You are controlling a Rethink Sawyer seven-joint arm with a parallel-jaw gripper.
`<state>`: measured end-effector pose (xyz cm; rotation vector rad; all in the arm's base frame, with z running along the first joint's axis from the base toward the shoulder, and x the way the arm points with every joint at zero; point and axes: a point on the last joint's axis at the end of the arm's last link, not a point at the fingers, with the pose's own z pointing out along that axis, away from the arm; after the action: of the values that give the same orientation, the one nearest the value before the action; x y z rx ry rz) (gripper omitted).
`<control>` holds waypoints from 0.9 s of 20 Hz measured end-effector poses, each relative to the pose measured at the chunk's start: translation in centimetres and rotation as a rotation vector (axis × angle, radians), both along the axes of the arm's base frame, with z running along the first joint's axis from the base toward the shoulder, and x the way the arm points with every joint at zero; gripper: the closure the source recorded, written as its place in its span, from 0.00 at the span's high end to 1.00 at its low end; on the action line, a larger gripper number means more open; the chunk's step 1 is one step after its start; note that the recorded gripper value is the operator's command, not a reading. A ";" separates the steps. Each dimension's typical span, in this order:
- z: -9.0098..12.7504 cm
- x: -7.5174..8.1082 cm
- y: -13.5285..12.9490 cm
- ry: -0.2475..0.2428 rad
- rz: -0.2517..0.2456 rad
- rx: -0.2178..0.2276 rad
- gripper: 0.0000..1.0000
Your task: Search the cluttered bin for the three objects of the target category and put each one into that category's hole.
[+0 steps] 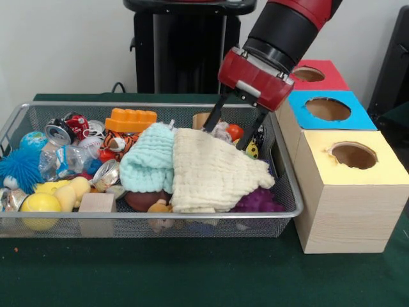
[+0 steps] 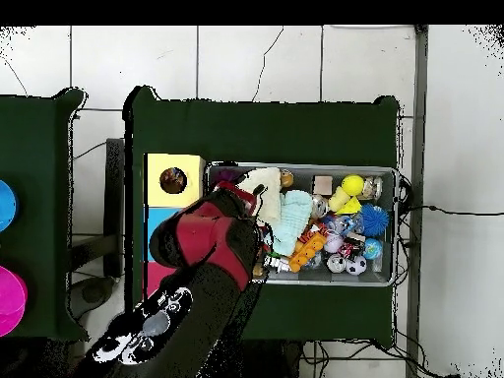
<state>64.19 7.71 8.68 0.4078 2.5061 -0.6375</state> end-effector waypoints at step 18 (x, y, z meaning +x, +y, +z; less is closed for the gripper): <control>-1.7 -3.9 -5.5 0.301 -0.392 0.226 1.00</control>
<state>60.29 2.18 6.96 0.9680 2.8216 -0.5963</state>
